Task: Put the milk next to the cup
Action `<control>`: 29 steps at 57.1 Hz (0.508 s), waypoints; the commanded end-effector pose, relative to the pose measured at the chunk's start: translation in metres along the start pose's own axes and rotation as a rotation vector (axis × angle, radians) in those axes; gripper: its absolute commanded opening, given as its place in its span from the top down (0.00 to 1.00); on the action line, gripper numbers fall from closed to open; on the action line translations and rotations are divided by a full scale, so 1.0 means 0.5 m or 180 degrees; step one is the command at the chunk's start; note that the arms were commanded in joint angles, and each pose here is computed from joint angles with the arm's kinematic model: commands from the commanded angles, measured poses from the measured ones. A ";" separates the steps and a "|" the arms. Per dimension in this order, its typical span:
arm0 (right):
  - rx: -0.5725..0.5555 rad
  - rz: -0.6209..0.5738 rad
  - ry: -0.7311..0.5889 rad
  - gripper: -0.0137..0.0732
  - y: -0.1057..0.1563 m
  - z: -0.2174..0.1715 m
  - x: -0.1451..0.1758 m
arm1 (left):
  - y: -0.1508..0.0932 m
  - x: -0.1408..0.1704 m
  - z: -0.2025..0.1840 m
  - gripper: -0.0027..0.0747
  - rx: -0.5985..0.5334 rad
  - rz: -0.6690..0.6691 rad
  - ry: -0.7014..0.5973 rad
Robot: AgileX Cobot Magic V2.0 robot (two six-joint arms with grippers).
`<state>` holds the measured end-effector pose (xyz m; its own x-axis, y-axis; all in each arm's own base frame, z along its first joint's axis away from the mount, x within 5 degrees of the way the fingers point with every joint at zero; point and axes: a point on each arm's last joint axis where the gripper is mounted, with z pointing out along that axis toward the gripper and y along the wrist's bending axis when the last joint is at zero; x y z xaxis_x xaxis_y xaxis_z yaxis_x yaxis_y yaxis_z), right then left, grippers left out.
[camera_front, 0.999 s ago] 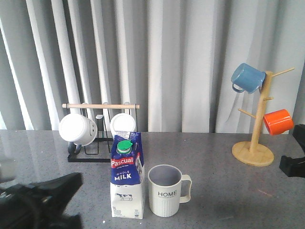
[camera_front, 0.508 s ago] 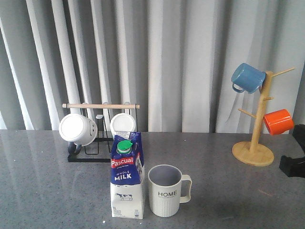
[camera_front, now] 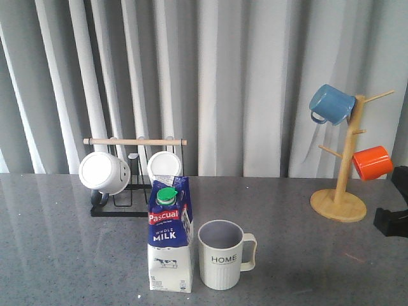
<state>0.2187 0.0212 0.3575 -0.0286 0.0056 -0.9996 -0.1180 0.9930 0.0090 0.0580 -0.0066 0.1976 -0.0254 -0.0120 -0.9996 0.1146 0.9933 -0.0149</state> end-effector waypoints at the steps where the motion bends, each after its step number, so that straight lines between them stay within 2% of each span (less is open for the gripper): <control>1: -0.0045 -0.0038 -0.0348 0.85 0.002 -0.008 -0.037 | 0.004 -0.020 -0.009 0.97 -0.0135 -0.0066 -0.0231; 11: -0.0046 -0.0038 -0.0350 0.85 0.002 -0.008 -0.038 | 0.014 -0.019 -0.009 0.97 -0.0420 -0.0071 -0.0214; 29: -0.0045 -0.0038 -0.0348 0.85 0.002 -0.008 -0.037 | 0.013 -0.019 -0.009 0.97 -0.0386 -0.0083 -0.0210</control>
<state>0.2187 0.0212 0.3575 -0.0286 0.0056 -0.9996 -0.1180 0.9930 0.0090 0.0564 0.0011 0.1936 -0.0593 -0.0180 -0.9981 -0.0173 0.9997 -0.0170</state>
